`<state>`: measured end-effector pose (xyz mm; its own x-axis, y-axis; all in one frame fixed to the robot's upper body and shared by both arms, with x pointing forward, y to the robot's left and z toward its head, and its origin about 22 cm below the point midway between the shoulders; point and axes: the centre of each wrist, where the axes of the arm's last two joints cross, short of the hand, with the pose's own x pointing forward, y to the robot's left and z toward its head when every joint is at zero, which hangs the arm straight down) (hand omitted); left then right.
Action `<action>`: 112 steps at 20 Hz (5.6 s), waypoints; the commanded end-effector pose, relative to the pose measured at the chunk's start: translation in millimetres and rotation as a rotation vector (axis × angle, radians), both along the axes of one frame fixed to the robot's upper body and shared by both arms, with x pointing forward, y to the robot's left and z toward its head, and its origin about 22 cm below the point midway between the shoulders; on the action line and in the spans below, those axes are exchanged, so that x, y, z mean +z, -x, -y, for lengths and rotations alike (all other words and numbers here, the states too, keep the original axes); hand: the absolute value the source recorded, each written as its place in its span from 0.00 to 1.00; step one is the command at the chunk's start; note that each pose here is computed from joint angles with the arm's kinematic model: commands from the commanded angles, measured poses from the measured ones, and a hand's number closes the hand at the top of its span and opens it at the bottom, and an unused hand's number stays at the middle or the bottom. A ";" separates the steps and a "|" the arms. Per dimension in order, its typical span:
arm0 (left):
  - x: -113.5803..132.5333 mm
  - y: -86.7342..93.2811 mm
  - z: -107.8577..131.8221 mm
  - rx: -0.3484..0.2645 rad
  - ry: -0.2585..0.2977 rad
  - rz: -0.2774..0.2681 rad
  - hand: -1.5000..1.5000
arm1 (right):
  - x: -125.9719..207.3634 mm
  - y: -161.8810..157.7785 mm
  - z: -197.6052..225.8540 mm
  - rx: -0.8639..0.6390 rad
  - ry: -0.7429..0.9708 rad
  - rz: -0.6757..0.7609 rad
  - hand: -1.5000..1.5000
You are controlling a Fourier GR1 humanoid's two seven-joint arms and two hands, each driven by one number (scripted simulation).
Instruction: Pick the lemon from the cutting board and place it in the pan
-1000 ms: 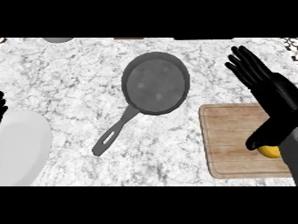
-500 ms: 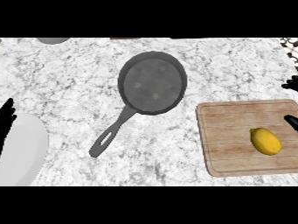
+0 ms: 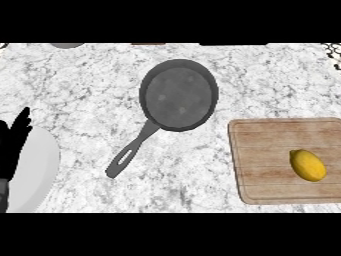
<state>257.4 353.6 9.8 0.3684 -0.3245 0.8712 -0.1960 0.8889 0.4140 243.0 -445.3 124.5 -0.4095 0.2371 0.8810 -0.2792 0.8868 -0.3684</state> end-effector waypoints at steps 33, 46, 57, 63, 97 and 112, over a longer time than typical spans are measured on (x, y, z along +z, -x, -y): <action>0.3 -0.5 3.9 -0.012 0.008 -0.003 0.50 | 8.7 -3.7 -88.2 0.062 1.175 -0.240 0.00; 10.9 -7.5 4.1 -0.005 0.004 -0.001 0.50 | -25.1 -4.3 -112.4 0.087 1.187 -0.252 0.00; -4.3 -9.7 7.9 -0.014 -0.001 -0.011 0.50 | -54.2 -14.6 -103.3 0.072 1.230 -0.292 0.00; 9.9 -8.2 5.2 -0.016 -0.013 -0.009 0.50 | -68.6 -18.5 -108.4 0.051 1.255 -0.309 0.00; -7.7 -1.9 -12.2 0.007 -0.009 -0.013 0.50 | 15.7 24.2 -206.5 -0.637 0.781 0.136 1.00; 5.4 -8.2 -0.7 -0.039 0.004 -0.008 0.50 | 14.9 -108.5 -309.8 -0.636 0.556 -0.019 1.00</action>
<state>270.7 348.5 14.4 0.3650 -0.3364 0.8681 -0.1697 0.8928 0.4173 327.3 -159.9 145.6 -0.0598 0.8482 0.5262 0.2066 0.5263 -0.8248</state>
